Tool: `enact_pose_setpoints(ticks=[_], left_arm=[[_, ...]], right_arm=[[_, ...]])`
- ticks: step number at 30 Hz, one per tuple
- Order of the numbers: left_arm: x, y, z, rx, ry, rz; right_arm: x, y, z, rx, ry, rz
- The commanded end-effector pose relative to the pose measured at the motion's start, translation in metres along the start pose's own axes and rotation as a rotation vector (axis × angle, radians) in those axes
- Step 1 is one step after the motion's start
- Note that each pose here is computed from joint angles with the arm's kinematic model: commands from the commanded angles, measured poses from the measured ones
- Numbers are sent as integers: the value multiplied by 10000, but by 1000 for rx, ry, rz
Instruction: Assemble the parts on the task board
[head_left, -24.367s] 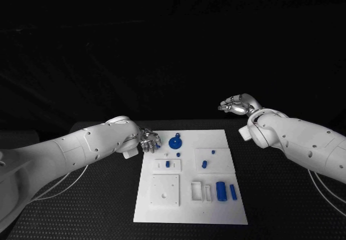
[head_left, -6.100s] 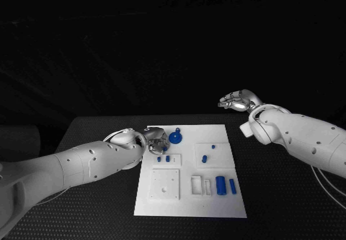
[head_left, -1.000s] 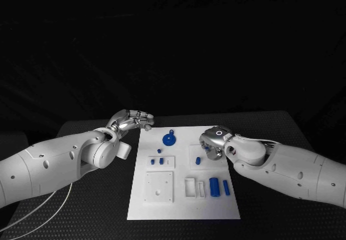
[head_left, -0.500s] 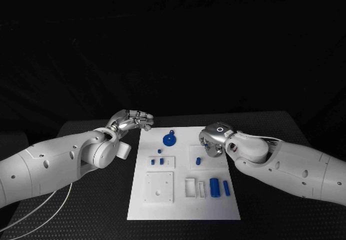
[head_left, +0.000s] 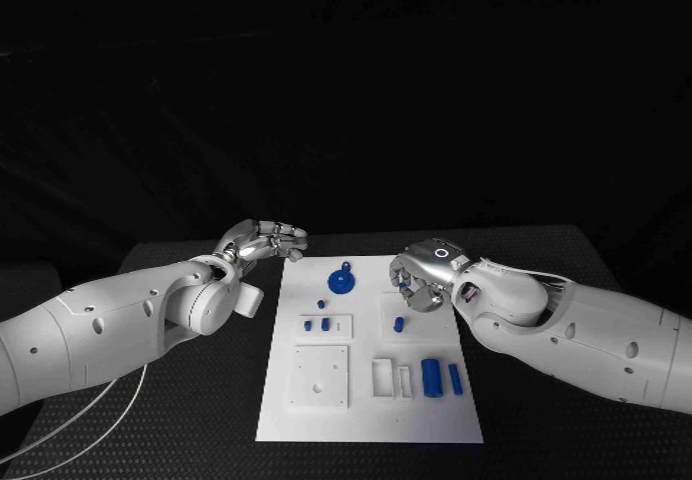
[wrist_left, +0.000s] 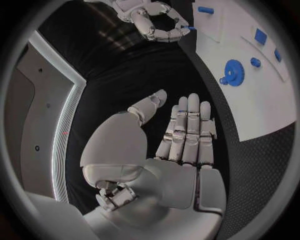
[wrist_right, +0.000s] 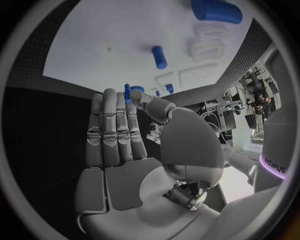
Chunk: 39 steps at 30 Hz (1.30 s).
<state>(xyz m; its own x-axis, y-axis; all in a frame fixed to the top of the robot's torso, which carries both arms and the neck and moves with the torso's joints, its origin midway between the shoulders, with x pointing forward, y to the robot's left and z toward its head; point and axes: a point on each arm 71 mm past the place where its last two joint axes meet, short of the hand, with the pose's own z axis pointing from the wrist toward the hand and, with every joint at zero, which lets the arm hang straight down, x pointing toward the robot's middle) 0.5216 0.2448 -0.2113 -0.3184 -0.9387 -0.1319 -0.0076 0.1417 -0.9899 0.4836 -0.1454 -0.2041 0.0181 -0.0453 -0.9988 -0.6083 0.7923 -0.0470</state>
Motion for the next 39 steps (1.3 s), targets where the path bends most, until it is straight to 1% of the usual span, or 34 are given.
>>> enact_pose_setpoints(ticks=[1,5,12,16,17,20,21,25,32,39], left_arm=[[9,-12,13,6,3,-16],[0,-9,21,5,-2,-15],[17,-20,49,11,-12,-16],[16,-32,66,13,-17,-18],[16,-34,69,14,-18,-18],[22,-46,92,16,-24,-22],[22,-46,93,16,-24,-22],[40,-63,112,19,-21,-23],[74,-70,129,20,-16,-27],[112,-75,139,20,-7,-31]], right_arm=[[-70,133,17,-51,-67,76],[-100,291,39,-91,-89,107],[-36,573,52,-152,-87,169],[91,702,47,-171,-68,196],[105,714,46,-172,-66,197],[220,807,47,-189,-47,197],[226,814,46,-191,-47,196],[372,958,33,-220,-20,185],[528,1103,5,-241,11,198],[656,1177,4,-248,33,197]])
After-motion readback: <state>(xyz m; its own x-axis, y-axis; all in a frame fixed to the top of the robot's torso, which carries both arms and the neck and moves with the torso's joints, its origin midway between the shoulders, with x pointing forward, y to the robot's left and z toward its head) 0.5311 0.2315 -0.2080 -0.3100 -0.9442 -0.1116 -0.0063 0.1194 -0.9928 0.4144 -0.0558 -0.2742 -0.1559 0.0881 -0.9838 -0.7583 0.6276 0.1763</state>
